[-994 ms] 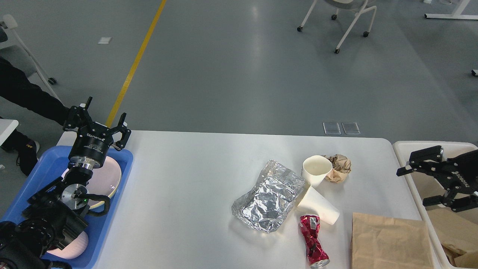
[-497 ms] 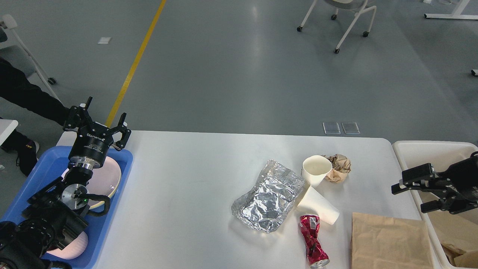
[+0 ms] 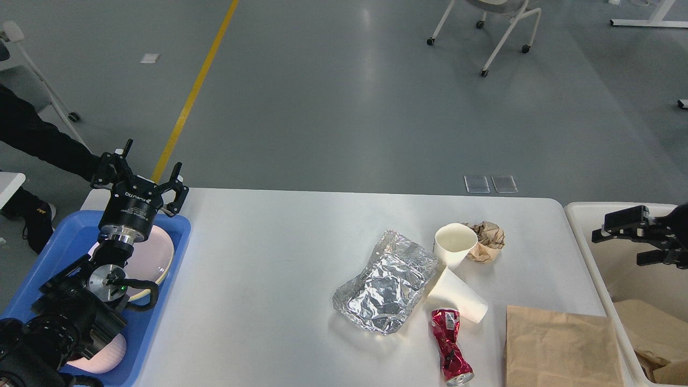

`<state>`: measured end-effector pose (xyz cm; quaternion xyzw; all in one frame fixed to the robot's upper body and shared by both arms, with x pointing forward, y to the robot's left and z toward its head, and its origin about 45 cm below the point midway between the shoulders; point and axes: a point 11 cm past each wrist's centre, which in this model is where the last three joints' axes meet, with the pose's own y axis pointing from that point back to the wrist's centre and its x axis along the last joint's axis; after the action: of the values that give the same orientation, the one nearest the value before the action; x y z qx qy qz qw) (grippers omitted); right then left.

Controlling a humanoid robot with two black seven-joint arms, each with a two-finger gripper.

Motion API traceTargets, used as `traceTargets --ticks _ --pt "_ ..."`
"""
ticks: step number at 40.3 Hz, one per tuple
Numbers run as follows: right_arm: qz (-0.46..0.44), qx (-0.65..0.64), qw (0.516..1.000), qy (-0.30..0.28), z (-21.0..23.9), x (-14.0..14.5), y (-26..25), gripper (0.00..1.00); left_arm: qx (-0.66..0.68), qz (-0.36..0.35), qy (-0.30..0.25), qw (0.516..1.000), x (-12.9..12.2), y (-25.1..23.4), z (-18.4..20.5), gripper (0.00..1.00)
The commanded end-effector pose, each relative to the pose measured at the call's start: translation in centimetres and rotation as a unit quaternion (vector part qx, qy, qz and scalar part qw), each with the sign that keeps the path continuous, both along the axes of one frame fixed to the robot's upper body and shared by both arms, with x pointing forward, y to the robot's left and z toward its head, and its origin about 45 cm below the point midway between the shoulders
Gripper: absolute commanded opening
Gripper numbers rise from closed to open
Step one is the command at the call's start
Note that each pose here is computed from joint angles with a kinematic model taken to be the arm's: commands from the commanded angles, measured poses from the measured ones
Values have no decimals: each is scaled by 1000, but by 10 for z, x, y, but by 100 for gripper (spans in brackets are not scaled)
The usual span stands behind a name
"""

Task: Tidy desktop
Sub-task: 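Lower the right gripper to the second brown paper bag's edge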

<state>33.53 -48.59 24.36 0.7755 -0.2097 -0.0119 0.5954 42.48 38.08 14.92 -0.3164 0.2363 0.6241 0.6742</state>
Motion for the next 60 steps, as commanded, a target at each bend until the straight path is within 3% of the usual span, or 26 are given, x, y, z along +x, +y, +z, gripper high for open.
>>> traceTargets --ticks 1,12,25,42,60 --pt "15 -17 1000 -21 -5 6 4 100 0 0 0 1000 0 0 0 96" --pt "110 -86 989 47 -47 -36 9 100 0 0 0 1000 0 0 0 96" --pt "92 -72 988 105 -50 -66 2 100 0 0 0 1000 0 0 0 96" --pt "53 -44 989 130 -74 -86 6 100 0 0 -1 1000 0 0 1 96" --pt "38 -47 992 113 -101 -101 3 100 0 0 0 1000 0 0 0 96"
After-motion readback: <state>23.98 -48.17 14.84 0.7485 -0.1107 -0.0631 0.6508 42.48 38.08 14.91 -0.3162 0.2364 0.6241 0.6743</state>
